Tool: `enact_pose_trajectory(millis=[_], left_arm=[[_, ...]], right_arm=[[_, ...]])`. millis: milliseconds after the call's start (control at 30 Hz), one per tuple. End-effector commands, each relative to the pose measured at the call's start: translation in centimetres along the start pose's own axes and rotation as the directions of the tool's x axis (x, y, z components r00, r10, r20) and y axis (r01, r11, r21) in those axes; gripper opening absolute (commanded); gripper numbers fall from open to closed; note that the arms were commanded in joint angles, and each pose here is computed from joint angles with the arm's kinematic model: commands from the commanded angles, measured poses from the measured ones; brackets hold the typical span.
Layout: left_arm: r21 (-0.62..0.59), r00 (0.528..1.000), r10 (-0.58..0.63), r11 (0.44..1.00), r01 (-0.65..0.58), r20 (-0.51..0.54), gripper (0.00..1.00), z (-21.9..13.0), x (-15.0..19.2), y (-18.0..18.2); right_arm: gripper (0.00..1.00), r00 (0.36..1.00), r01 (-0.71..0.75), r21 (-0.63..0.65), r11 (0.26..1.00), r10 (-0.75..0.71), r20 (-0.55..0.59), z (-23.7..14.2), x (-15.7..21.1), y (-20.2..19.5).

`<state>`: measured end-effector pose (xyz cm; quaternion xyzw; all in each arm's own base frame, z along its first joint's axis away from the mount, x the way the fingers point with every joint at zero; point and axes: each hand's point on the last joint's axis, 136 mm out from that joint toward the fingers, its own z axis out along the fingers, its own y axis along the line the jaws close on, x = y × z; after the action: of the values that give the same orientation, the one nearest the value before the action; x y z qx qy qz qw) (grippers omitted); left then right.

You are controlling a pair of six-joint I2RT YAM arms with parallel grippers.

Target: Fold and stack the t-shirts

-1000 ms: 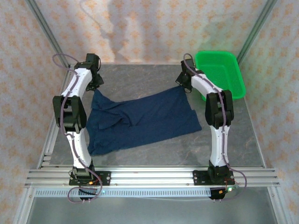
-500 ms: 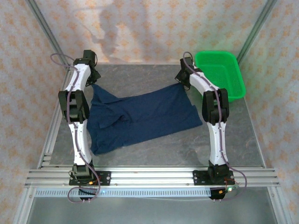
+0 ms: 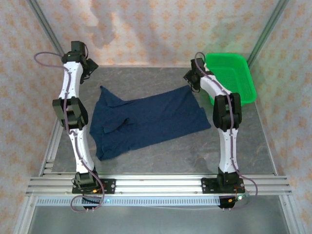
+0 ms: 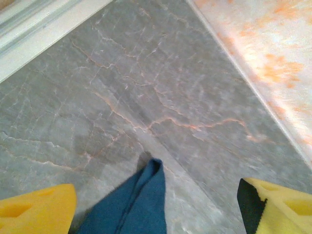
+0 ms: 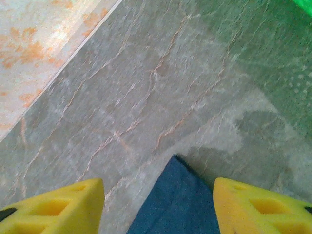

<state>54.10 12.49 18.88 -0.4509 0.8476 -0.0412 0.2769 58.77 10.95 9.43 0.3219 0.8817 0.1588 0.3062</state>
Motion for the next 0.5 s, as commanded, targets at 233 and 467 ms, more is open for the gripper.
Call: enact_pose_trajectory(millis=[233, 467], left_arm=[[0.144, 0.939, 0.111, 0.987, -0.067, -0.325, 0.86, -10.7, 17.9, 6.7], [0.094, 0.900, 0.040, 0.996, 0.001, -0.434, 0.48, -9.1, 27.3, 12.2]], right_arm=[[0.75, 0.929, 0.109, -0.344, 0.932, -0.219, -0.299, -11.3, 11.5, 4.7], [0.84, 0.841, 0.240, -0.403, 0.883, -0.397, -0.369, -15.8, 20.0, 2.5]])
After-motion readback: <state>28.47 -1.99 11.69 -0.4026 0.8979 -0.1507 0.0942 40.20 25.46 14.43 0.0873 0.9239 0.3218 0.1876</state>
